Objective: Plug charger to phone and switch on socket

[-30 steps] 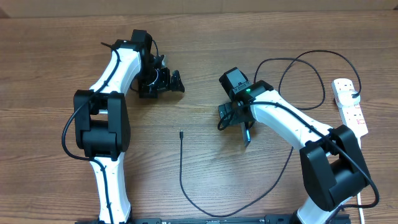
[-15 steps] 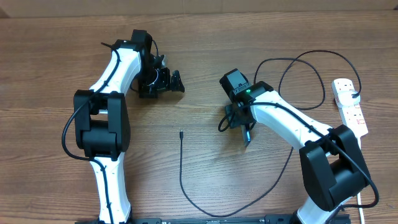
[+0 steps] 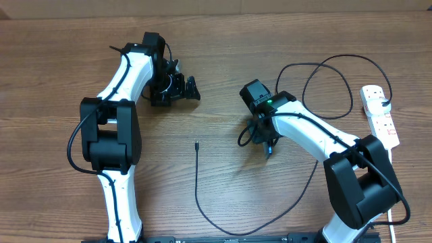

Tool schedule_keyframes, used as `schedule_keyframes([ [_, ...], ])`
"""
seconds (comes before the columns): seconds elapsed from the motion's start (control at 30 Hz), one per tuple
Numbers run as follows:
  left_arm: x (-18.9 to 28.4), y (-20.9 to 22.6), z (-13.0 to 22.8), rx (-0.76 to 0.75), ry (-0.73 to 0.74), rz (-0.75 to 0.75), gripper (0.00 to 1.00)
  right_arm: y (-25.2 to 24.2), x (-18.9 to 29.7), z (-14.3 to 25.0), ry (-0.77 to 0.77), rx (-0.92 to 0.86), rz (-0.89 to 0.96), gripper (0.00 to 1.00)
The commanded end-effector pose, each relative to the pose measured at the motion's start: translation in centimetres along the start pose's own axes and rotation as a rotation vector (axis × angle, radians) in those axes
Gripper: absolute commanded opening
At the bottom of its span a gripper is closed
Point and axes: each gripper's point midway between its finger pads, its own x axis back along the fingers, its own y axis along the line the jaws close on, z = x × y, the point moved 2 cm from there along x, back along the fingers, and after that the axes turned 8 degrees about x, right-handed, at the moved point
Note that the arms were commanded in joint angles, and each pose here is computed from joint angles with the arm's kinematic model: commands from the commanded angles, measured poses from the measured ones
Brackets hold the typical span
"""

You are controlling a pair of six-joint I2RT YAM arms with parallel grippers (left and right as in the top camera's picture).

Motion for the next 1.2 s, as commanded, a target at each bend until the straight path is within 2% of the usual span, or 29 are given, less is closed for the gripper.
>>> schedule_keyframes([
  [0.0, 0.5, -0.3, -0.1, -0.031, -0.016, -0.013, 1.00, 0.1, -0.2, 0.0, 0.000, 0.005, 0.003, 0.42],
  [0.07, 0.5, -0.3, -0.1, -0.031, -0.016, -0.013, 1.00, 0.1, -0.2, 0.1, 0.002, 0.005, 0.003, 0.38],
  [0.43, 0.5, -0.3, -0.1, -0.031, -0.016, -0.013, 1.00, 0.1, -0.2, 0.1, 0.004, 0.006, 0.004, 0.33],
  [0.67, 0.5, -0.3, -0.1, -0.031, -0.016, -0.013, 1.00, 0.1, -0.2, 0.1, 0.003, 0.006, 0.004, 0.21],
  [0.8, 0.5, -0.3, -0.1, -0.031, -0.016, -0.013, 1.00, 0.1, -0.2, 0.0, -0.001, 0.005, 0.003, 0.04],
  [0.97, 0.5, -0.3, -0.1, -0.031, -0.016, -0.012, 1.00, 0.2, 0.9, -0.9, -0.017, -0.003, -0.007, 0.04],
  [1.17, 0.5, -0.3, -0.1, -0.031, -0.016, -0.013, 1.00, 0.8, 4.6, -3.2, -0.071, -0.042, -0.094, 0.04],
])
